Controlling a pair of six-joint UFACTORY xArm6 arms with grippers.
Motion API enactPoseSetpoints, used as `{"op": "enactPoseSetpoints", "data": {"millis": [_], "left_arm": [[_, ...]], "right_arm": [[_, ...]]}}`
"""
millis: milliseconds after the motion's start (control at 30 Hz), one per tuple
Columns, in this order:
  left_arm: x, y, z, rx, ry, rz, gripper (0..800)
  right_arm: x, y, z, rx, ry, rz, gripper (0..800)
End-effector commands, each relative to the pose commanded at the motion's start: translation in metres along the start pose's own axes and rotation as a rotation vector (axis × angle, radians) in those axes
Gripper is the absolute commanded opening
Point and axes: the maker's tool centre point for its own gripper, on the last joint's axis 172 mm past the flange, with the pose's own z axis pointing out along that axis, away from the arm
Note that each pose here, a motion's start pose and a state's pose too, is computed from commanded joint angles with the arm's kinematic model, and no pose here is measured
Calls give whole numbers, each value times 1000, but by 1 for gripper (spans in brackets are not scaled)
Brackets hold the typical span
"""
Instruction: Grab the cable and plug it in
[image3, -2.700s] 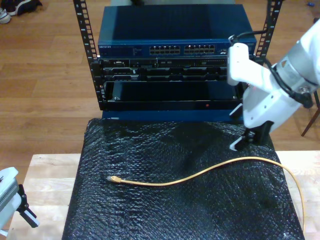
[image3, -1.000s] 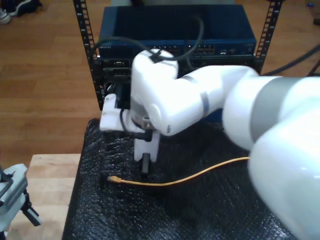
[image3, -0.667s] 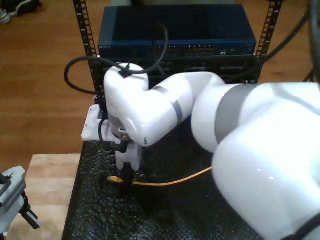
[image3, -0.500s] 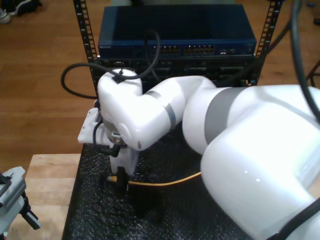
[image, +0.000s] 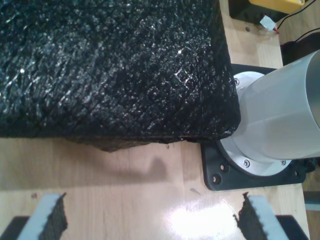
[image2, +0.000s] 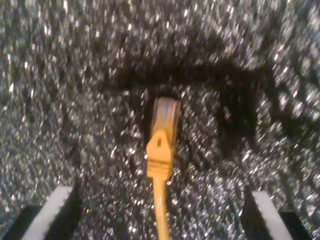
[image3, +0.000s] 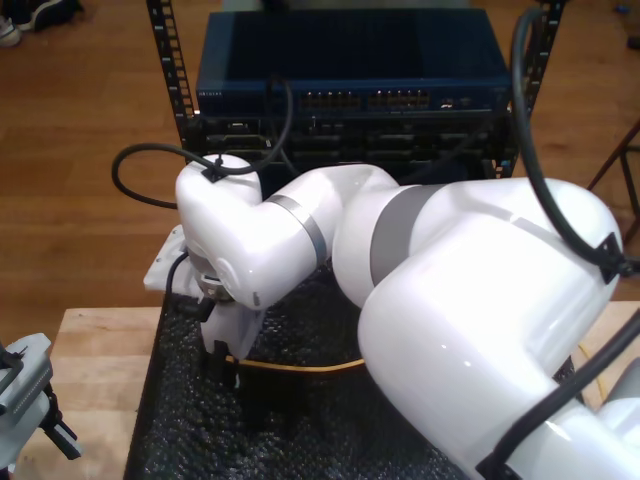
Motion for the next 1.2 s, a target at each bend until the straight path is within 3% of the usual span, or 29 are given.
{"op": "enactPoseSetpoints", "data": {"millis": [500, 1200], "left_arm": [[0, 0, 2, -6, 4, -1, 799], [0, 0, 3, -9, 5, -1, 799]], "right_arm": [[0, 3, 2, -26, -16, 0, 502], [2, 3, 5, -41, -27, -4, 328]]}}
